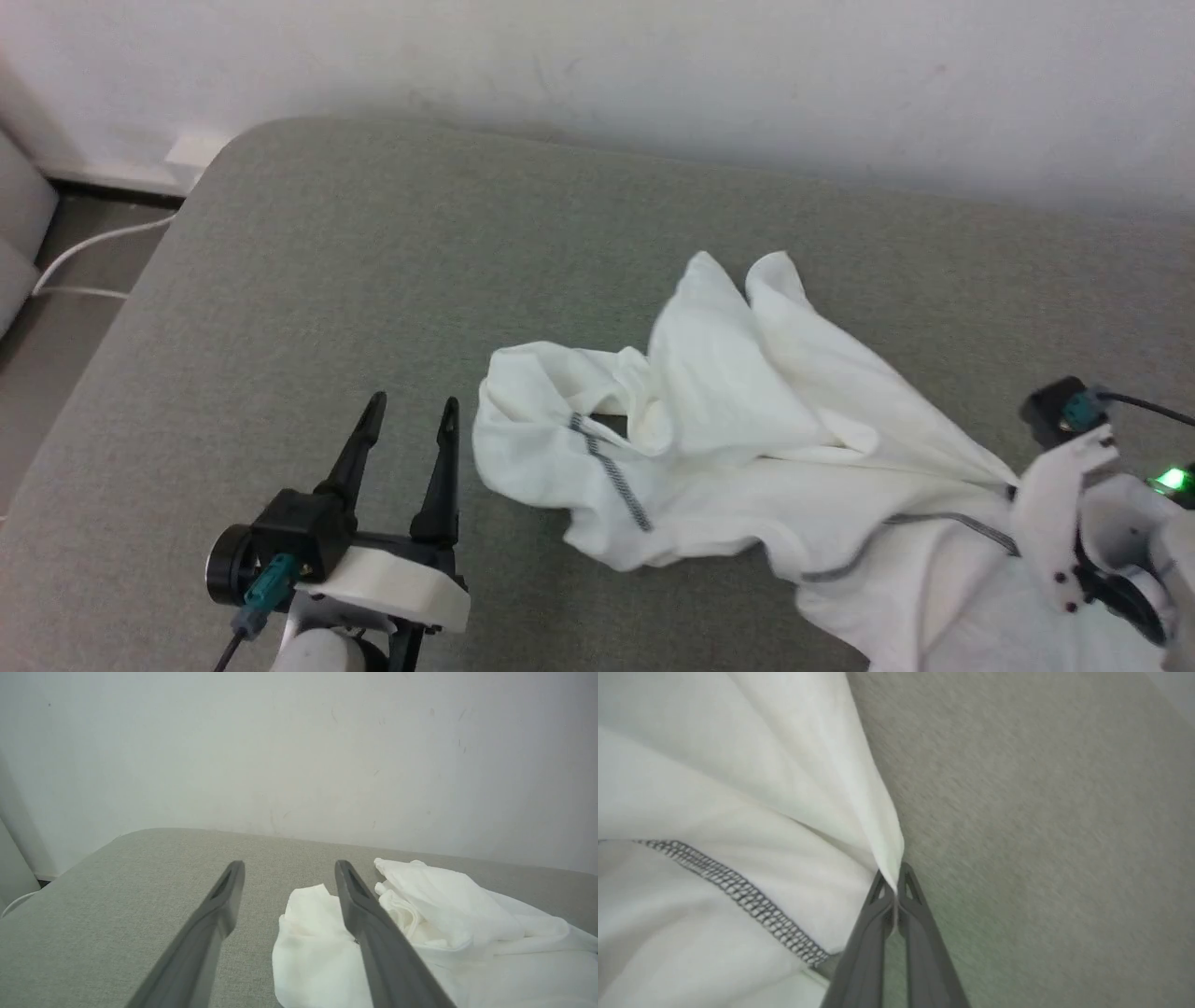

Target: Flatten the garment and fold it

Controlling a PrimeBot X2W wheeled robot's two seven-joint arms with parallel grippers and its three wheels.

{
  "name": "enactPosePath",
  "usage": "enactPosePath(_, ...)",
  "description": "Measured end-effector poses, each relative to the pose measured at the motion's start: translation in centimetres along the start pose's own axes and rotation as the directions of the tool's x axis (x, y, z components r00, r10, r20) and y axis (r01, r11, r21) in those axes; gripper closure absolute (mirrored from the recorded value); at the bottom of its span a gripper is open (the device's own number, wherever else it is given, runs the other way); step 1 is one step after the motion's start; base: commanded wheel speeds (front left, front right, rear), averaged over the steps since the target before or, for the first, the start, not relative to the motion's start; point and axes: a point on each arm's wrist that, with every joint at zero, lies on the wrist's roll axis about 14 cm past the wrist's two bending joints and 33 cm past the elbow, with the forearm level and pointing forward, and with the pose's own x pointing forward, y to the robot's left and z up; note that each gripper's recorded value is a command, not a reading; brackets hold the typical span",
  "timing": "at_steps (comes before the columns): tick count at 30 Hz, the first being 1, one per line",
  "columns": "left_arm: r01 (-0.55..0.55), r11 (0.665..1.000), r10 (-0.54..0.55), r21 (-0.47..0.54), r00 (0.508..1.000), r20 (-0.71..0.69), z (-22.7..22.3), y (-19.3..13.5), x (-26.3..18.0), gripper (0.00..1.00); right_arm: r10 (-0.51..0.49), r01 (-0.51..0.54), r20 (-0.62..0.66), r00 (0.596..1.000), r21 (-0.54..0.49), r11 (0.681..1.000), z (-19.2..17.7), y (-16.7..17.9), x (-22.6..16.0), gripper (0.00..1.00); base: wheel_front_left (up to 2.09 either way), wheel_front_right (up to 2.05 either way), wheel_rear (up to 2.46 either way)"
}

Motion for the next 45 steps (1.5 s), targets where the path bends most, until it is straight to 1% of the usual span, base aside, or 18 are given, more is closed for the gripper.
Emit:
enactPosePath(3, 0.043, 0.999, -0.043, -0.008, 0.999, 0.01, 0.2, -1.4, 0.6, 0.0, -0.088, 0.093, -0.076, 0.993, 0.059, 0.994, -3.6, -3.3, -3.0, 1.0, 0.0, 0.0, 0.0)
enactPosePath(5, 0.069, 0.998, -0.069, -0.013, 0.998, 0.01, 0.1, -2.2, 1.0, 0.0, -0.122, 0.134, -0.108, 0.987, 0.105, 0.985, -5.6, -4.1, -4.7, 1.0, 0.0, 0.0, 0.0)
enactPosePath(7, 0.096, 0.995, -0.096, -0.02, 0.995, 0.001, -0.3, -3.0, 1.3, 0.0, -0.146, 0.159, -0.107, 0.983, 0.13, 0.979, -6.8, -4.1, -5.9, 1.0, 0.0, 0.0, 0.0)
enactPosePath(8, 0.113, 0.993, -0.114, -0.027, 0.993, -0.011, -0.7, -3.5, 1.4, 0.0, -0.155, 0.165, -0.076, 0.985, 0.152, 0.975, -6.7, -3.8, -6.3, 0.0, 0.0, 0.0, 0.0)
enactPosePath(9, 0.131, 0.991, -0.132, -0.033, 0.991, -0.029, -1.3, -4.2, 1.5, 0.0, -0.163, 0.167, -0.038, 0.986, 0.178, 0.97, -6.4, -3.5, -6.5, 0.0, 0.0, 0.0, 0.0)
enactPosePath(12, 0.182, 0.982, -0.187, -0.057, 0.977, -0.106, -3.4, -5.9, 1.4, 0.0, -0.187, 0.165, 0.09, 0.978, 0.209, 0.964, -4.7, -2.5, -7.2, 0.0, 0.0, 0.0, 0.0)
enactPosePath(15, 0.189, 0.977, -0.207, -0.096, 0.945, -0.251, -6.3, -6.6, 1.2, 0.0, -0.23, 0.171, 0.247, 0.941, 0.239, 0.956, -2.0, -2.3, -8.4, 0.0, 0.0, 0.0, 0.0)
enactPosePath(18, 0.189, 0.972, -0.229, -0.141, 0.904, -0.362, -8.4, -7.2, 1.1, 0.0, -0.269, 0.182, 0.36, 0.893, 0.259, 0.949, 0.0, -2.5, -9.6, 0.0, 0.0, 0.0, 0.0)
enactPosePath(22, 0.194, 0.963, -0.261, -0.187, 0.844, -0.468, -10.5, -8.3, 1.3, 0.0, -0.311, 0.199, 0.442, 0.841, 0.281, 0.939, 1.4, -2.7, -10.5, 0.0, 0.0, 0.0, 0.0)
enactPosePath(24, 0.2, 0.962, -0.27, -0.188, 0.816, -0.511, -11.5, -8.5, 1.3, 0.0, -0.322, 0.202, 0.455, 0.83, 0.293, 0.935, 1.6, -2.6, -10.6, 0.0, 0.0, 0.0, 0.0)
enactPosePath(26, 0.195, 0.962, -0.271, -0.193, 0.788, -0.553, -12.6, -8.6, 1.3, 0.0, -0.325, 0.203, 0.455, 0.829, 0.296, 0.933, 1.4, -2.3, -10.4, 0.0, 0.0, 0.0, 0.0)
enactPosePath(28, 0.199, 0.96, -0.277, -0.198, 0.776, -0.567, -13.1, -8.8, 1.6, 1.0, -0.329, 0.199, 0.46, 0.825, 0.309, 0.93, 1.3, -2.0, -10.3, 0.0, 0.0, 0.0, 0.0)
enactPosePath(31, 0.194, 0.961, -0.273, -0.199, 0.795, -0.542, -12.8, -8.5, 2.7, 1.0, -0.329, 0.197, 0.449, 0.831, 0.315, 0.928, 0.9, -1.8, -9.9, 0.0, 0.0, 0.0, 0.0)
enactPosePath(33, 0.162, 0.968, -0.239, -0.193, 0.837, -0.493, -12.0, -7.4, 3.5, 1.0, -0.33, 0.2, 0.44, 0.835, 0.317, 0.927, 0.6, -1.7, -9.7, 0.0, 0.0, 0.0, 0.0)
enactPosePath(37, 0.042, 0.99, -0.085, -0.134, 0.937, -0.34, -8.6, -2.8, 5.3, 1.0, -0.33, 0.2, 0.427, 0.842, 0.321, 0.926, 0.1, -1.5, -9.6, 0.0, 0.0, 0.0, 0.0)
enactPosePath(39, -0.027, 0.994, 0.001, -0.105, 0.97, -0.245, -6.3, -0.2, 5.8, 1.0, -0.322, 0.193, 0.425, 0.846, 0.319, 0.928, 0.0, -1.1, -9.6, 0.0, 0.0, 0.0, 0.0)
enactPosePath(42, -0.124, 0.99, 0.112, -0.074, 0.982, -0.15, -3.8, 3.3, 5.3, 1.0, -0.296, 0.17, 0.397, 0.869, 0.321, 0.932, -0.7, -0.1, -9.2, 0.0, 0.0, 0.0, 0.0)
enactPosePath(45, -0.175, 0.983, 0.165, -0.05, 0.973, -0.161, -3.8, 5.1, 3.8, 1.0, -0.26, 0.151, 0.324, 0.91, 0.325, 0.933, -2.4, 1.0, -8.5, 0.0, 0.0, 0.0, 0.0)
